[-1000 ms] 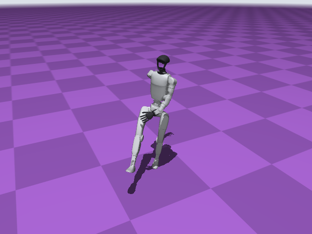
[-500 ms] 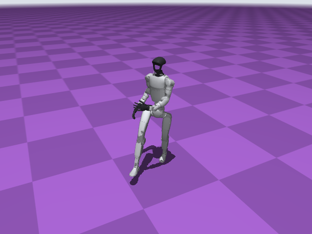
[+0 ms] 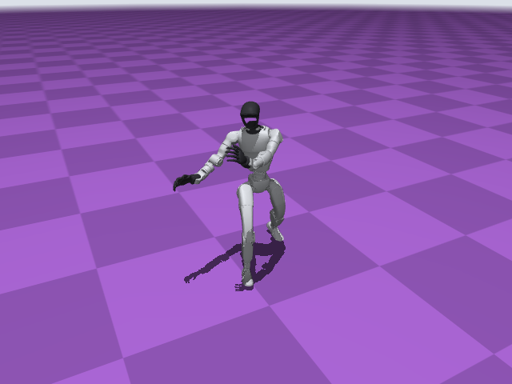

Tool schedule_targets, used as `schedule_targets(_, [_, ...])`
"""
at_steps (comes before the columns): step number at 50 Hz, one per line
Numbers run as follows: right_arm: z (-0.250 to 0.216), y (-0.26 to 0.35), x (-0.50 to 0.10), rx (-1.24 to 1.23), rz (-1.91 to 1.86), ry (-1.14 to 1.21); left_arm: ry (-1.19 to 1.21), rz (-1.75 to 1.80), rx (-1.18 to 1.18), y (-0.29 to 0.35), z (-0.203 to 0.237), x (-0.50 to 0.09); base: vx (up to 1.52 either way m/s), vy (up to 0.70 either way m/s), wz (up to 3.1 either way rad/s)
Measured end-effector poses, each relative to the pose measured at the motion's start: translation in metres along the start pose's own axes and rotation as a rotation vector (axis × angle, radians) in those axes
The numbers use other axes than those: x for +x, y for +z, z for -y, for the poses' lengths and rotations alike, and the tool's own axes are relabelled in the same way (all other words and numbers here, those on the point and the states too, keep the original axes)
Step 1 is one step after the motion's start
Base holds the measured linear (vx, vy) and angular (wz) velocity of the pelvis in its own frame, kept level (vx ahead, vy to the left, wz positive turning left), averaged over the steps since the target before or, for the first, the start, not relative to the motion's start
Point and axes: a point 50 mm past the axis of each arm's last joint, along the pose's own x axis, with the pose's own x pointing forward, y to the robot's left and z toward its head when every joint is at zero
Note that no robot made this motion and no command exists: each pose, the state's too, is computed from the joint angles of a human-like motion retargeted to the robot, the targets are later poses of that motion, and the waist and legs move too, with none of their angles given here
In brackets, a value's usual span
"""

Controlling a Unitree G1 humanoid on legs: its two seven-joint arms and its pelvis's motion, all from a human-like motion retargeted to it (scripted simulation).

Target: Kungfu

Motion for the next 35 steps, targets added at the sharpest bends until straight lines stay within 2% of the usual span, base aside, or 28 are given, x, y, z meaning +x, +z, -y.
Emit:
schedule_targets(2, [0.023,0.007,0.009,0.064,0.054,-0.083,0.021,0.006,0.037,-0.003,0.008,-0.007,-0.16,-0.18,2.21])
schedule_targets(6, [0.062,0.026,0.024,0.056,0.172,-0.190,-0.100,-0.101,0.019,-0.021,0.021,-0.020,-0.11,-0.07,2.00])
schedule_targets(13, [0.128,0.056,0.038,0.048,0.269,-0.287,-0.188,-0.218,-0.033,-0.033,0.007,-0.015,-0.21,0.06,2.04])
schedule_targets(18, [0.132,0.041,0.024,0.160,0.216,-0.272,-0.259,-0.329,0.100,-0.062,-0.006,-0.044,-0.23,0.20,1.59])
schedule_targets(20, [0.118,0.019,0.012,0.163,0.155,-0.236,-0.345,-0.491,0.170,-0.092,-0.008,-0.080,-0.07,0.07,1.05])
schedule_targets(23, [0.072,-0.037,-0.026,0.182,-0.056,-0.092,-0.506,-0.783,0.203,-0.134,-0.019,-0.167,0.00,0.03,0.58])
schedule_targets(25, [0.027,-0.082,-0.075,0.257,-0.278,0.110,-0.521,-0.959,0.132,-0.147,-0.030,-0.246,-0.01,-0.05,0.22])
schedule_targets(27, [-0.012,-0.110,-0.143,0.447,-0.450,0.435,-0.460,-1.137,-0.075,-0.141,-0.022,-0.335,0.08,-0.11,0.40])
schedule_targets(29, [-0.034,-0.110,-0.215,0.721,-0.513,0.729,-0.319,-1.311,-0.355,-0.116,-0.014,-0.415,0.12,-0.01,0.83])
schedule_targets(31, [-0.048,-0.095,-0.276,0.990,-0.543,0.862,-0.036,-1.366,-0.610,-0.081,-0.006,-0.467,0.02,0.09,1.15])
schedule_targets(33, [-0.048,-0.085,-0.314,1.218,-0.588,0.825,0.272,-1.333,-0.684,-0.050,-0.017,-0.498,0.05,0.17,1.00])
schedule_targets(35, [-0.046,-0.085,-0.339,1.405,-0.688,0.693,0.453,-1.341,-0.612,-0.023,-0.046,-0.524,0.07,0.10,0.26])
